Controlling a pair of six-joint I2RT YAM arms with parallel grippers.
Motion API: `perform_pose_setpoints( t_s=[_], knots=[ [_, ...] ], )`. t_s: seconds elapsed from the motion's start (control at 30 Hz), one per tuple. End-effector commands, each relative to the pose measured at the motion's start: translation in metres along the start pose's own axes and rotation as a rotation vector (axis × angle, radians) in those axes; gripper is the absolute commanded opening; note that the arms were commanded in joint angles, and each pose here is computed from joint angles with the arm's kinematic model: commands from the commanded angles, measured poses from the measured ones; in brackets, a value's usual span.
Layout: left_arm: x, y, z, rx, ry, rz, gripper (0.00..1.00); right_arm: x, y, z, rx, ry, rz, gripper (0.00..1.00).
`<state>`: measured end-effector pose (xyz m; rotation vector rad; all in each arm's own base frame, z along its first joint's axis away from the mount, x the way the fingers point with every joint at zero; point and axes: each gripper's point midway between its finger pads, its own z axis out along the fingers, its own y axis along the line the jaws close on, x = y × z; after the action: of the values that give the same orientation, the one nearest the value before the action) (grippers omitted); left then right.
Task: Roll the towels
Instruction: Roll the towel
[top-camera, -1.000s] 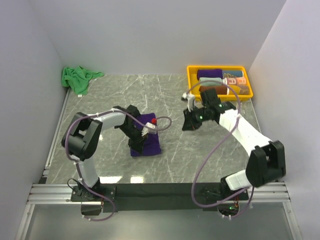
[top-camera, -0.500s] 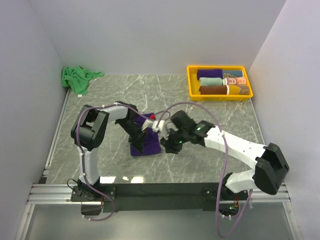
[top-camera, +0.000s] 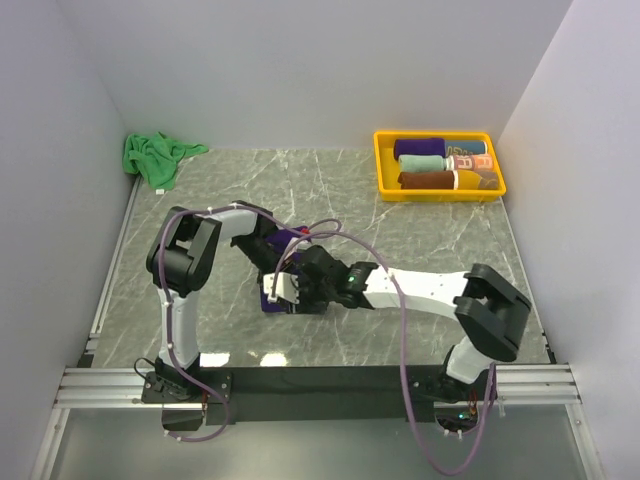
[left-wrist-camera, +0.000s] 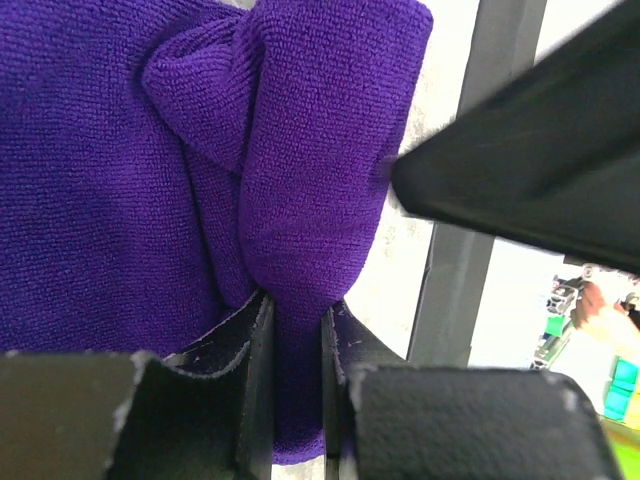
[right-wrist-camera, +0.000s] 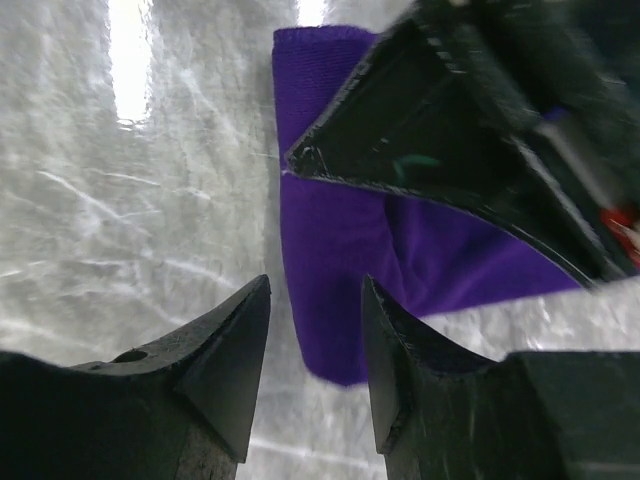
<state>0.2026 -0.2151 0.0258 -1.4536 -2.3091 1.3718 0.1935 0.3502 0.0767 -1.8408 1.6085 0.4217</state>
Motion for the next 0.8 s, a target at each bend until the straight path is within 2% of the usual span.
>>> perform_pose_setpoints(
  t_s=[0.0, 0.13, 0.23, 0.27, 0.37, 0.5, 0.67, 0.7, 0.77],
  knots=[
    [0.034, 0.053, 0.014, -0.127, 0.147, 0.064, 0.01, -0.030, -0.010, 0.009, -0.002, -0.088, -0.091, 0.49],
    [0.035, 0.054, 0.012, -0.132, 0.140, 0.059, 0.01, -0.008, 0.000, 0.026, -0.038, -0.041, -0.116, 0.47],
    [0.033, 0.051, 0.010, -0.126, 0.122, 0.058, 0.02, 0.005, 0.007, 0.037, -0.076, 0.003, -0.099, 0.38],
    [0.032, 0.051, 0.010, -0.124, 0.115, 0.058, 0.02, 0.008, 0.009, 0.038, -0.089, 0.010, -0.095, 0.31],
    [0.030, 0.050, 0.007, -0.131, 0.103, 0.066, 0.04, 0.018, 0.020, 0.047, -0.155, 0.055, -0.071, 0.20],
    [0.027, 0.045, 0.001, -0.131, 0.079, 0.072, 0.13, 0.031, 0.036, 0.048, -0.256, 0.113, -0.016, 0.02],
    [0.016, 0.040, -0.016, -0.150, 0.001, 0.067, 0.23, 0.025, 0.053, 0.038, -0.399, 0.120, 0.066, 0.00],
    [0.015, 0.040, -0.022, -0.157, -0.027, 0.049, 0.25, 0.032, 0.060, 0.034, -0.443, 0.154, 0.106, 0.00],
    [0.007, 0.036, -0.032, -0.167, -0.079, 0.055, 0.33, 0.024, 0.066, 0.030, -0.500, 0.137, 0.144, 0.00]
  ],
)
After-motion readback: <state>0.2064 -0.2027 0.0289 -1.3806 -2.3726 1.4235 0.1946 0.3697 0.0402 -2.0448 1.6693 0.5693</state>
